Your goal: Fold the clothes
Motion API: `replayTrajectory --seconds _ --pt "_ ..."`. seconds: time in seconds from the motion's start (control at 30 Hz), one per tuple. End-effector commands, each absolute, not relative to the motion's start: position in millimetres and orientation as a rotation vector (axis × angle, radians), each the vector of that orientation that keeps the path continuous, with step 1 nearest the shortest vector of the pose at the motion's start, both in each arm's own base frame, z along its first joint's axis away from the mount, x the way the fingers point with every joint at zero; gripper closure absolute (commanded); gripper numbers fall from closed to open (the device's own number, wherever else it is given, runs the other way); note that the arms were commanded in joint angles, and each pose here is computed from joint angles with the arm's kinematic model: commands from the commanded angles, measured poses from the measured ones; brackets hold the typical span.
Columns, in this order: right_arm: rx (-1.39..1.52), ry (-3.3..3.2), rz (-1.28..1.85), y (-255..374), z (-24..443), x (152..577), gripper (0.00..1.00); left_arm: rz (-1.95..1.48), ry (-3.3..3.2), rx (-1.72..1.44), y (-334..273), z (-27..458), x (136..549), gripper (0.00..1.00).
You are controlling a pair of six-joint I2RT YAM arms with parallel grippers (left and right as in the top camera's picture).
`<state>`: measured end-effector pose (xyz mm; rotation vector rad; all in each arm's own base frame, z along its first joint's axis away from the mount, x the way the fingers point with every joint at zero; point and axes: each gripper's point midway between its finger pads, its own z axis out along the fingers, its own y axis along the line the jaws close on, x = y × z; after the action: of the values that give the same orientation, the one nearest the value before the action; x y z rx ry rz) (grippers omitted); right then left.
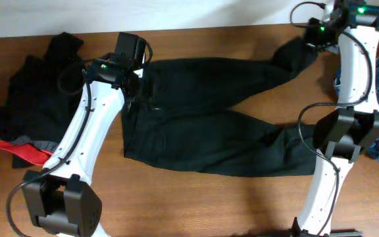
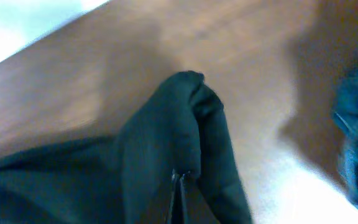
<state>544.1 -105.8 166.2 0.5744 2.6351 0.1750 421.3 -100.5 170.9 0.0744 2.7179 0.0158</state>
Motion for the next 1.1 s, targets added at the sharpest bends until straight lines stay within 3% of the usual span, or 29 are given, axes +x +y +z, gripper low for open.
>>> replayTrajectory --seconds 0.0,0.13,0.17,0.2,0.23,0.27,0.33,0.6,0.7,0.73,0.8,0.87,0.97,1.07 --pt "0.767 2.703 0.023 -135 139 519 0.96 0.023 2.693 0.094 -102 175 428 0.22" --pt "0.834 2.844 0.007 -138 85 494 0.96 0.02 2.686 0.093 -102 176 430 0.22" --pt "0.845 2.871 0.007 -137 74 488 0.91 0.02 2.686 0.093 -102 176 430 0.22" --pt "0.858 2.903 0.006 -137 59 481 0.55 0.02 2.686 0.093 -102 176 430 0.22" --pt "0.863 2.917 0.006 -136 53 478 0.41 0.02 2.686 0.093 -102 176 430 0.22" --pt "0.871 2.944 0.012 -133 35 472 0.19 0.02 2.686 0.093 -102 176 430 0.22" --pt "0.868 2.94 0.041 -131 30 473 0.16 0.02 2.686 0.093 -102 176 430 0.22" --pt "0.635 2.765 0.252 -115 88 525 0.19 0.023 2.695 0.095 -103 169 432 0.23" --pt "0.521 2.696 0.266 -112 114 543 0.39 0.034 2.729 0.099 -104 152 436 0.35" --pt "0.476 2.681 0.271 -109 120 547 0.55 0.042 2.759 0.103 -105 137 438 0.47" --pt "0.443 2.683 0.273 -105 120 548 0.82 0.036 2.79 0.109 -108 120 440 0.62" --pt "0.42 2.697 0.273 -100 117 548 0.96 0.012 2.82 0.118 -113 102 443 0.77" --pt "0.374 2.727 0.278 -89 110 546 0.96 0.005 2.843 0.123 -117 76 451 0.92" --pt "0.309 2.752 0.279 -76 104 546 0.96 0.004 2.831 0.147 -121 55 464 0.97"
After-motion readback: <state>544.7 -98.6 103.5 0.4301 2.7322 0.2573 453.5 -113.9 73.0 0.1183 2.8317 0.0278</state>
